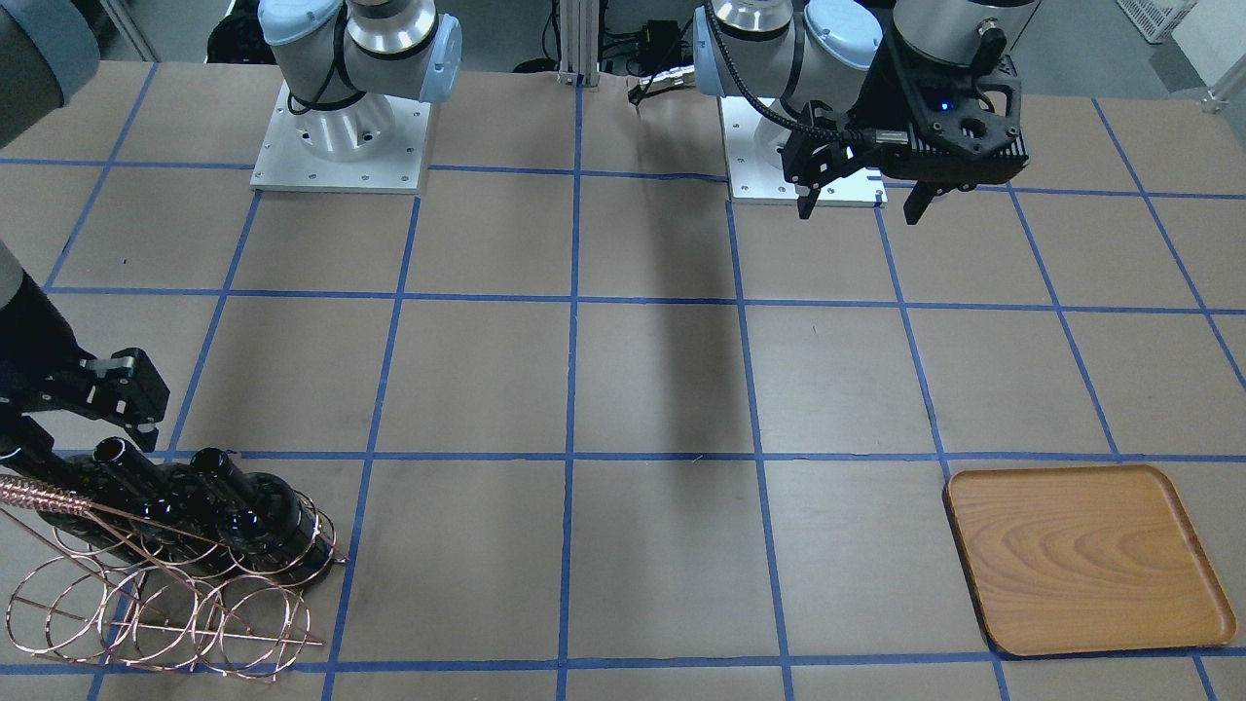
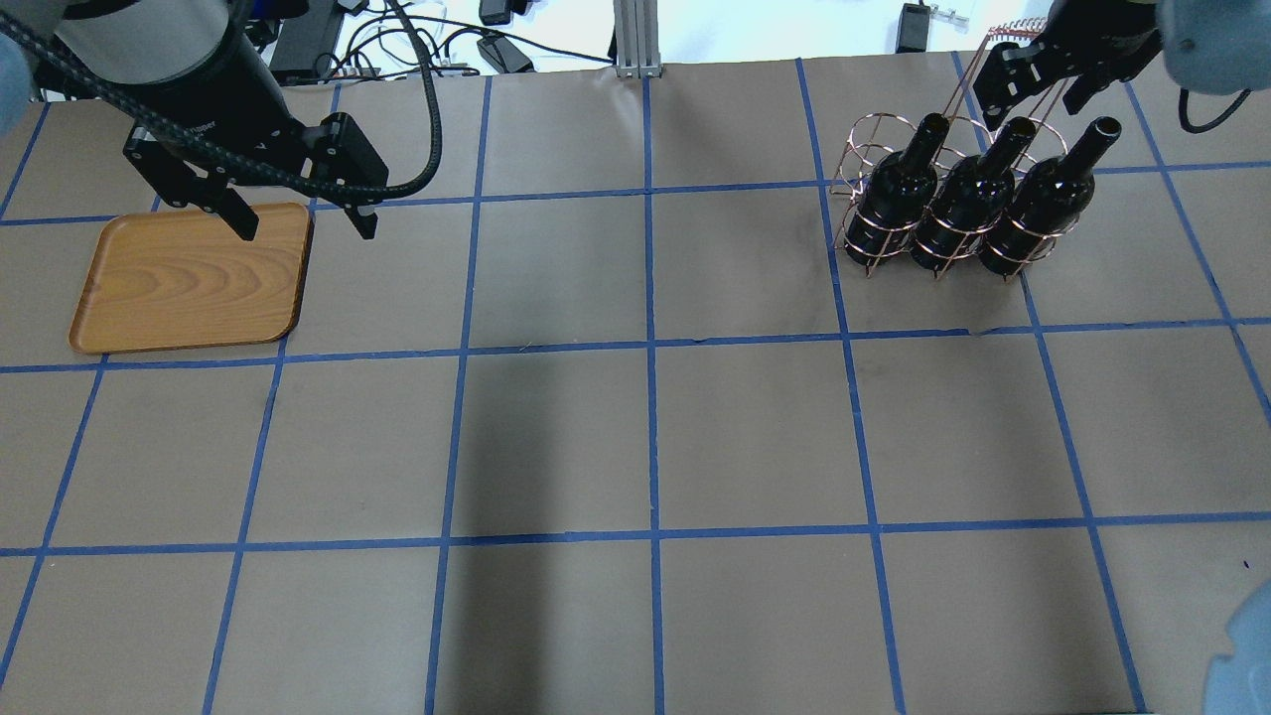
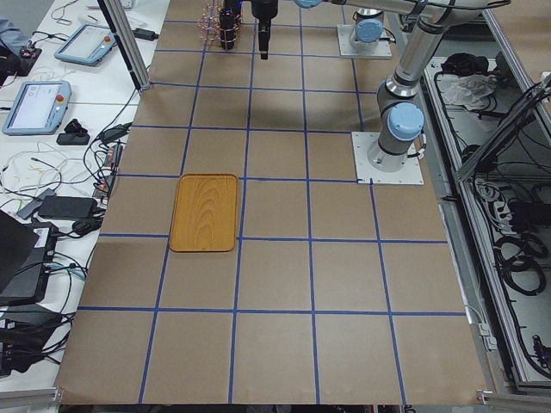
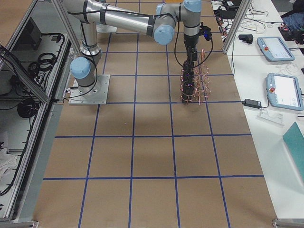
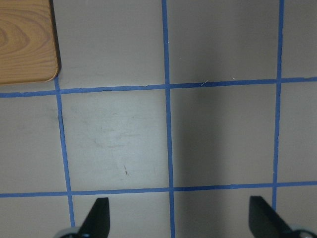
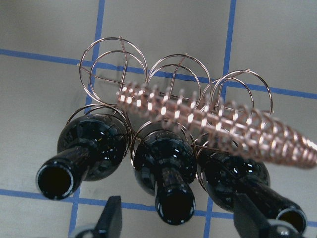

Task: Take wine from basket and place on tray
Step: 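Grasp the neck of the nearest dark wine bottle with the right gripper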

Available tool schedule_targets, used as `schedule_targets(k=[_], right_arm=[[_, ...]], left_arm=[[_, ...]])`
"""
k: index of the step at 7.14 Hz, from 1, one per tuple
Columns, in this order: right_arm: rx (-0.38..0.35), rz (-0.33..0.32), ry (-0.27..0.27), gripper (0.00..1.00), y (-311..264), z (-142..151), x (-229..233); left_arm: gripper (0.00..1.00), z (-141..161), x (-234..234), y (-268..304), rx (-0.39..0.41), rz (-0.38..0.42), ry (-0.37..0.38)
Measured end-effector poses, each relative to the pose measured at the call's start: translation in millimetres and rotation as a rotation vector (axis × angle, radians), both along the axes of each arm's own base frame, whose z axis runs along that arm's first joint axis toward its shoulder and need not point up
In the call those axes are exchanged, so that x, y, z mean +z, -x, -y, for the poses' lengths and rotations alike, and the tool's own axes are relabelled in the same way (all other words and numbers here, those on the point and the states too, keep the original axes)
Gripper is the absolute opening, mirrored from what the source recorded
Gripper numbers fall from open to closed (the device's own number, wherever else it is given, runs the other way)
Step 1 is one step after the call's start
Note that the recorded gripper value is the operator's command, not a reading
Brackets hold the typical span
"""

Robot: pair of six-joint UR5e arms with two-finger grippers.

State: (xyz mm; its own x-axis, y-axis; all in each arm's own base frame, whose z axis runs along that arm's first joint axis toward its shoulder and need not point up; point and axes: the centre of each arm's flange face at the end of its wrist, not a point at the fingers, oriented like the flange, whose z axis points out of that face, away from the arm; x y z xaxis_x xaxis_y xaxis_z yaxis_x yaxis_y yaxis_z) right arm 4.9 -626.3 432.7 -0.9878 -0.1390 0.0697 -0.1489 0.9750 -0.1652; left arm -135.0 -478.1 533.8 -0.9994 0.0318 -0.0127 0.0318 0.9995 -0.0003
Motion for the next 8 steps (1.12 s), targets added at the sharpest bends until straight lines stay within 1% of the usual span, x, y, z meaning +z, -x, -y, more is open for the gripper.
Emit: schedule_targets(k=[2,6,7,8], right_arm=[[-0.002,0.029,-0.005,0.77,-0.4,9.8,-17.3],[0.003,0.021,-0.046,0.77,1.6,12.7,-33.6],[0.003,0.023,-0.057,0.60,1.9,12.1,-35.6],[0.003,0.024,-0.065,0.58,1.9,11.5,-37.0]], left_arm=[[1.00,0.0,0.0,0.0,0.000,0.000,0.000],[1.00,0.0,0.0,0.0,-0.001,0.000,0.000],[1.00,0.0,-0.1,0.0,-0.001,0.000,0.000],[1.00,-0.1,-0.1,0.0,-0.001,0.000,-0.001]])
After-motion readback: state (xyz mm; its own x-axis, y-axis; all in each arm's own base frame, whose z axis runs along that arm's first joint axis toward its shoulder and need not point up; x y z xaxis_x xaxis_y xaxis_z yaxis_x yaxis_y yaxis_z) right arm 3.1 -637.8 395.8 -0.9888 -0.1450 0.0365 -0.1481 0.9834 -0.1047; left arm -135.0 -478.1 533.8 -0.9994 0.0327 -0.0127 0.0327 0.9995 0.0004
